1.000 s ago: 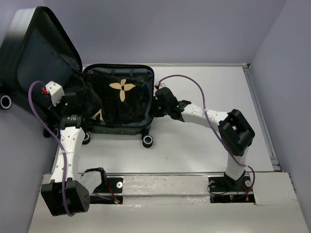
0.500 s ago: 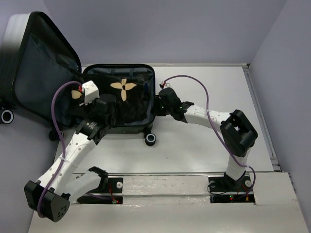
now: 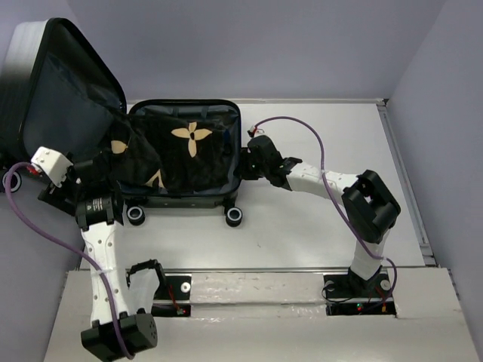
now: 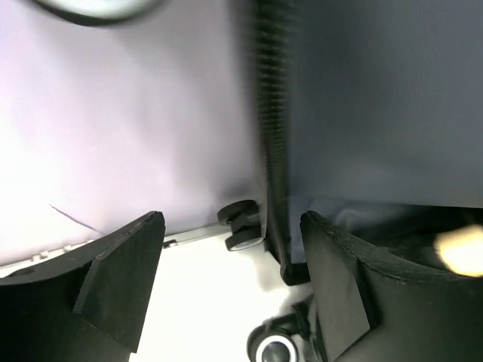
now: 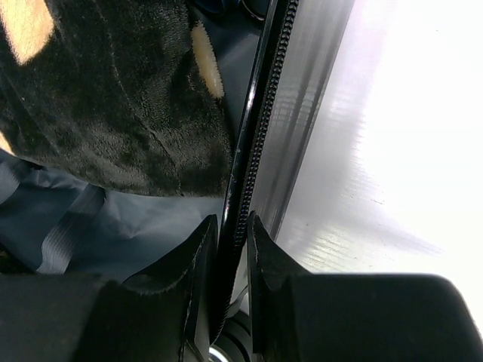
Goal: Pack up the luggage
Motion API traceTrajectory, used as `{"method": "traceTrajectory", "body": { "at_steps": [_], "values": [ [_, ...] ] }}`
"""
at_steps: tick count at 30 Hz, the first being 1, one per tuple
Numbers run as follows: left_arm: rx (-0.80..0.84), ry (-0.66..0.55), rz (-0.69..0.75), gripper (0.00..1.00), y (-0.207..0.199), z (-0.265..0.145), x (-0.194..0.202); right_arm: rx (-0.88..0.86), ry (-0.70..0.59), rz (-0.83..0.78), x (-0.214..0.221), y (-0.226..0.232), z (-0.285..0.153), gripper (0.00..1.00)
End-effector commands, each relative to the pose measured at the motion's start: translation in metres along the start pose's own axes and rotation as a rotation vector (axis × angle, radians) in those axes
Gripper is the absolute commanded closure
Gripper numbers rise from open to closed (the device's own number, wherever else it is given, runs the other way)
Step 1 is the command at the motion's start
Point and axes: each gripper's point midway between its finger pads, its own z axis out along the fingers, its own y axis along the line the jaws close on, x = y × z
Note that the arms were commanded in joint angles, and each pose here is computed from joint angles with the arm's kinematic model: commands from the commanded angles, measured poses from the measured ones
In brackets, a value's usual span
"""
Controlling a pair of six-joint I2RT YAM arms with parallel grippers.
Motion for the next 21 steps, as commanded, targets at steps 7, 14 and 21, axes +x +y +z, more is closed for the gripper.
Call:
{"method": "traceTrajectory", "body": {
  "at_steps": [7, 14, 21],
  "values": [
    [-0.160, -0.032, 0.089, 0.18, -0.026, 0.045, -0.008, -0.167, 0.067, -0.134, 0.014, 0.026, -0.007, 0.93],
    [-0.183, -0.075, 0.099, 0.94, -0.026, 0.048, -0.016, -0.156, 0.071, -0.147, 0.017, 0.022, -0.003, 0.93],
    [0.062, -0.115, 0.074, 0.94, -0.067, -0.003, -0.006, -0.172, 0.090, -0.134, 0.022, 0.024, 0.000, 0.93]
  ]
}}
